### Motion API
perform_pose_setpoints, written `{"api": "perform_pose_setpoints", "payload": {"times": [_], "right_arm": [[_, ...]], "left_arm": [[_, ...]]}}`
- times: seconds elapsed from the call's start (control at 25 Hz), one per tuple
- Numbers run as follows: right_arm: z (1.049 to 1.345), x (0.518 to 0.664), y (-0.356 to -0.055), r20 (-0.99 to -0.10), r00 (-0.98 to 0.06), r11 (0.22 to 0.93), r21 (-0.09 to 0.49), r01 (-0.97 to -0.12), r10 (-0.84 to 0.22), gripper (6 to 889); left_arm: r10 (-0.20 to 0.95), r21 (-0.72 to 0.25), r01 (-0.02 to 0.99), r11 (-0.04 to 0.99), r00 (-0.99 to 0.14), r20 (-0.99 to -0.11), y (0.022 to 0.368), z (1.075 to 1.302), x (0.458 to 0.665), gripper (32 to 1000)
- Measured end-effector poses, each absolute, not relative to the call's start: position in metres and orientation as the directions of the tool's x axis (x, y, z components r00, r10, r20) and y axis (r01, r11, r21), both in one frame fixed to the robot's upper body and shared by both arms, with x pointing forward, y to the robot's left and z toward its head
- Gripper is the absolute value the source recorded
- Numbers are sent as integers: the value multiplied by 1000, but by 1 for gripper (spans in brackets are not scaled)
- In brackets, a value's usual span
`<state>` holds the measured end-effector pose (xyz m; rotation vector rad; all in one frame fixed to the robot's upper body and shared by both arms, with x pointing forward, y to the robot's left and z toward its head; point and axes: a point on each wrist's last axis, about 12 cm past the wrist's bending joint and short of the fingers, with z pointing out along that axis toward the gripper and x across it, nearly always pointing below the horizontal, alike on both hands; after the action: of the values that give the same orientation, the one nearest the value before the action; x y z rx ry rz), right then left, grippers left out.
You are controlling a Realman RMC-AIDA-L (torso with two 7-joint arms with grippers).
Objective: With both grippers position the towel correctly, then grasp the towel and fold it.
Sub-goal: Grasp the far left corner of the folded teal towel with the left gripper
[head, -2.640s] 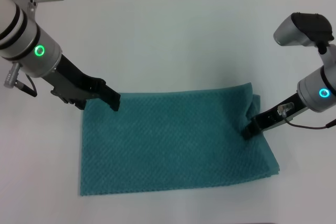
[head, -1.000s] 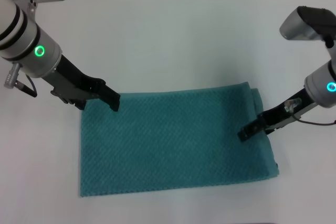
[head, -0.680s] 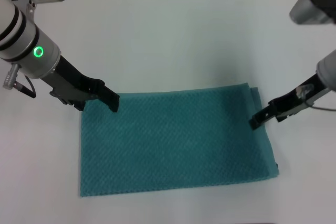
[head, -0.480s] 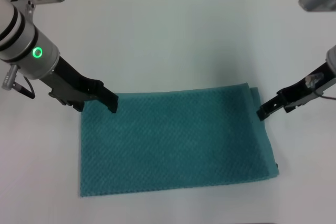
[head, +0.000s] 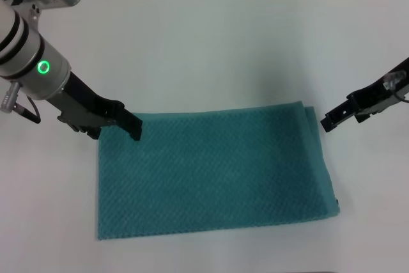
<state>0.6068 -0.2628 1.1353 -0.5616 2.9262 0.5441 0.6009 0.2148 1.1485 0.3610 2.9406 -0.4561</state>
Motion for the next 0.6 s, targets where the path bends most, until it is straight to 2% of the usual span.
{"api": "perform_pose_setpoints", "payload": {"times": [0.24,0.44,0.6], "right_arm": [[1141,609,-258,-173,-921,864,323,-387,-349,853],[1149,610,-259,-165,-914,870,284,-403,-370,853],[1154,611,-257,-170,-910,867,279,-413,-379,852]], "left_arm": [[212,-280,255,926,-962,-174,215,1148,600,893],[214,-278,256,926,-961,-174,215,1148,600,893],[212,-278,254,926,-962,-173,216,1147,600,893]]}}
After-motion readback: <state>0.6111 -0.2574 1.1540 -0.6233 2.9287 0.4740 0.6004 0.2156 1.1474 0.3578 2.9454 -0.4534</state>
